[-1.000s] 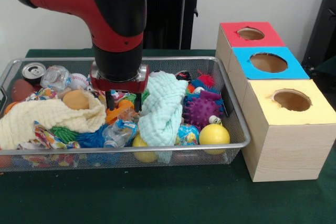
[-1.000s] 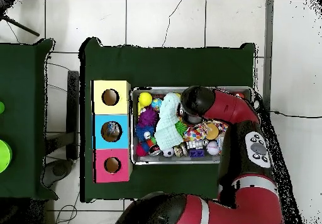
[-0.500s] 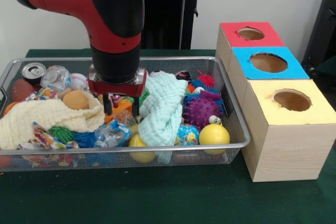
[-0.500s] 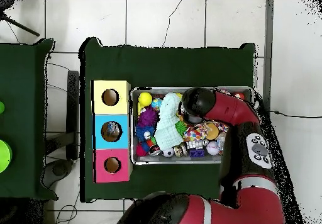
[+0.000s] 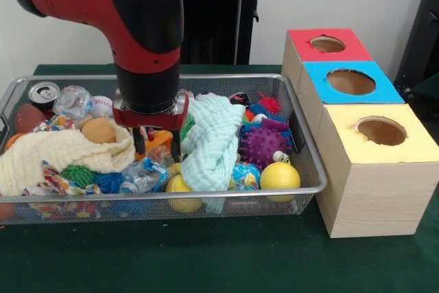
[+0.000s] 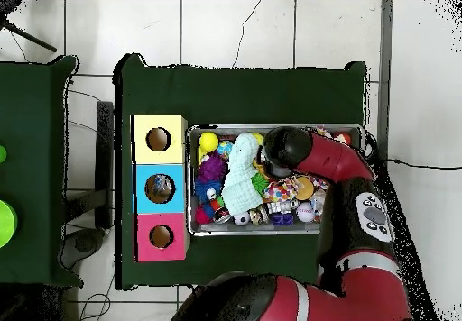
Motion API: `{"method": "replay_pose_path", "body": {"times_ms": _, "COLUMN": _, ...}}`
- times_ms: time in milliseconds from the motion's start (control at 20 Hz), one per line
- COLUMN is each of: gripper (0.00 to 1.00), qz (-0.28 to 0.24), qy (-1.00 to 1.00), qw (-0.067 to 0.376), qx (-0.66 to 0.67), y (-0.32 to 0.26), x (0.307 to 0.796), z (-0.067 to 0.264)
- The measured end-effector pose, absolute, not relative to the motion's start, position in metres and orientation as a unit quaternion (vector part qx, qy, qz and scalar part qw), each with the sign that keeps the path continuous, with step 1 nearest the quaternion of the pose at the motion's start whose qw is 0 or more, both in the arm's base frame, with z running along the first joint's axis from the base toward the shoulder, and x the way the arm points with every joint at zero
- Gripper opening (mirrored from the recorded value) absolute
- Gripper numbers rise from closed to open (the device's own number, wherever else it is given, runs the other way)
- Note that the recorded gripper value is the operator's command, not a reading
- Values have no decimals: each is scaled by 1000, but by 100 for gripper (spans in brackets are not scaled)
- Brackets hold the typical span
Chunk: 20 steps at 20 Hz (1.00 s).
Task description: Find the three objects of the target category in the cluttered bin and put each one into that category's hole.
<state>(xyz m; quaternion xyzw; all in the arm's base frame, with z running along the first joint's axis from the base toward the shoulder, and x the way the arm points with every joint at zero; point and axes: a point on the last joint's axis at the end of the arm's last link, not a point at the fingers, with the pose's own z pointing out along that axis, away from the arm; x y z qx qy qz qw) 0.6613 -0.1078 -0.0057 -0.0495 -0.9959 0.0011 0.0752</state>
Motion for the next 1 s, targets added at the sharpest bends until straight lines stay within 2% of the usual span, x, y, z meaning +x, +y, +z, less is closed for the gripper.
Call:
{"method": "replay_pose_path", "body": {"times_ms": 850, "gripper": 100, "qz": -2, "qy": -996, "qw": 69, "qx": -54, "y": -107, "x": 658, "z": -15}}
{"method": "replay_pose_path", "body": {"times_ms": 900, "gripper": 0, "qz": -2, "qy": -996, "qw": 69, "qx": -54, "y": -108, "x": 658, "z": -15}}
{"method": "replay_pose_path", "body": {"times_ms": 1000, "gripper": 0, "qz": -2, "qy": -996, "qw": 67, "qx": -54, "y": -108, "x": 658, "z": -16}}
